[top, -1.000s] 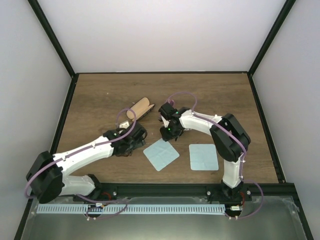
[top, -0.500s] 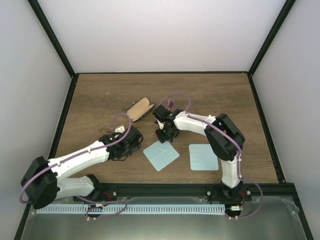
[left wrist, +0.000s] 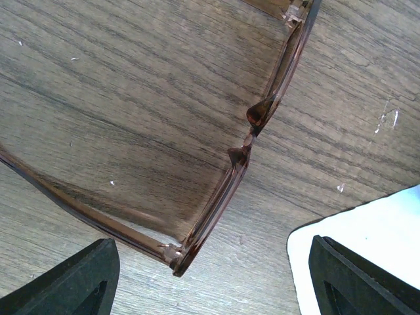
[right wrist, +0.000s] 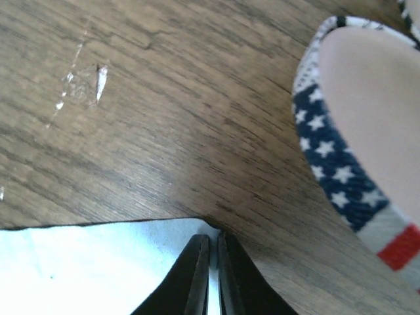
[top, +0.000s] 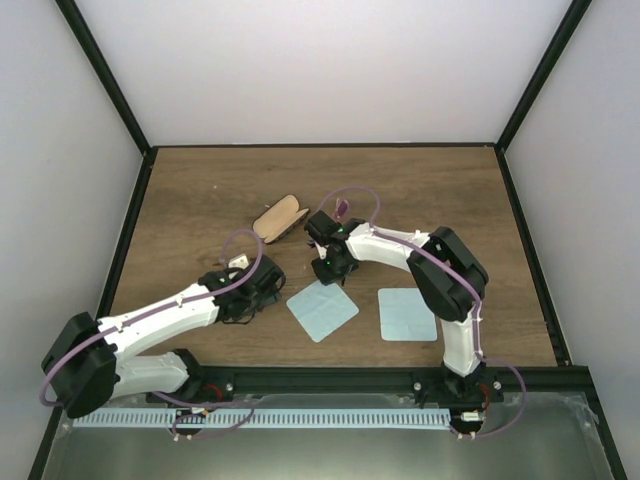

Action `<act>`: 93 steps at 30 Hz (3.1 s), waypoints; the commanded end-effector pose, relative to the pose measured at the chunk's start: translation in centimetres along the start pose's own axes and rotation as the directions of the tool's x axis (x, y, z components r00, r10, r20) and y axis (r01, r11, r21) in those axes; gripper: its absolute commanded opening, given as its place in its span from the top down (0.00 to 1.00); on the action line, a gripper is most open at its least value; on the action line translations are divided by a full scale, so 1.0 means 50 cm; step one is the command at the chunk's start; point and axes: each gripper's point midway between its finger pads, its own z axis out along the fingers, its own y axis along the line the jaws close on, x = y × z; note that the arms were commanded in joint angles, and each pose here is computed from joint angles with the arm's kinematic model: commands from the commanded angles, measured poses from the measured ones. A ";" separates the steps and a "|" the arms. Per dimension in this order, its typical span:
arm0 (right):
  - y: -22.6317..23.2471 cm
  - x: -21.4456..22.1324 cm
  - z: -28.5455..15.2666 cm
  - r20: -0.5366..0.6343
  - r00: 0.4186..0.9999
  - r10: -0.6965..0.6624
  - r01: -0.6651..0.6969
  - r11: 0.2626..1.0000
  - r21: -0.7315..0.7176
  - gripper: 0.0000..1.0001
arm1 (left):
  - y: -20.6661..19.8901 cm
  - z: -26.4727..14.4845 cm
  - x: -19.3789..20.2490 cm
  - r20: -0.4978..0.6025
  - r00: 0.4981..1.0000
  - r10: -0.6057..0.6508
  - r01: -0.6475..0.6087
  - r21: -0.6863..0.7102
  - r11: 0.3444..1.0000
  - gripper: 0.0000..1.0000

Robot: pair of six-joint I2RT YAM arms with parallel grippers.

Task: Organize the sunglasses
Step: Adjust the glasses cleaning cloth at the center of the board.

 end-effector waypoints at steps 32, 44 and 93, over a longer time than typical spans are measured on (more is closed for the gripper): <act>-0.091 0.065 -0.062 0.023 0.980 0.197 -0.198 0.979 0.042 0.99 | -0.192 0.033 0.015 -0.086 0.977 0.194 -0.187 0.086 0.979 0.00; -0.082 0.068 -0.058 0.018 0.979 0.204 -0.204 0.979 0.006 0.99 | -0.221 0.099 0.044 -0.144 0.960 0.240 -0.238 0.035 0.971 0.45; -0.073 -0.003 -0.116 0.171 0.966 0.195 -0.191 0.981 -0.038 0.99 | -0.213 0.104 0.001 -0.089 0.961 0.262 -0.265 -0.028 0.964 0.96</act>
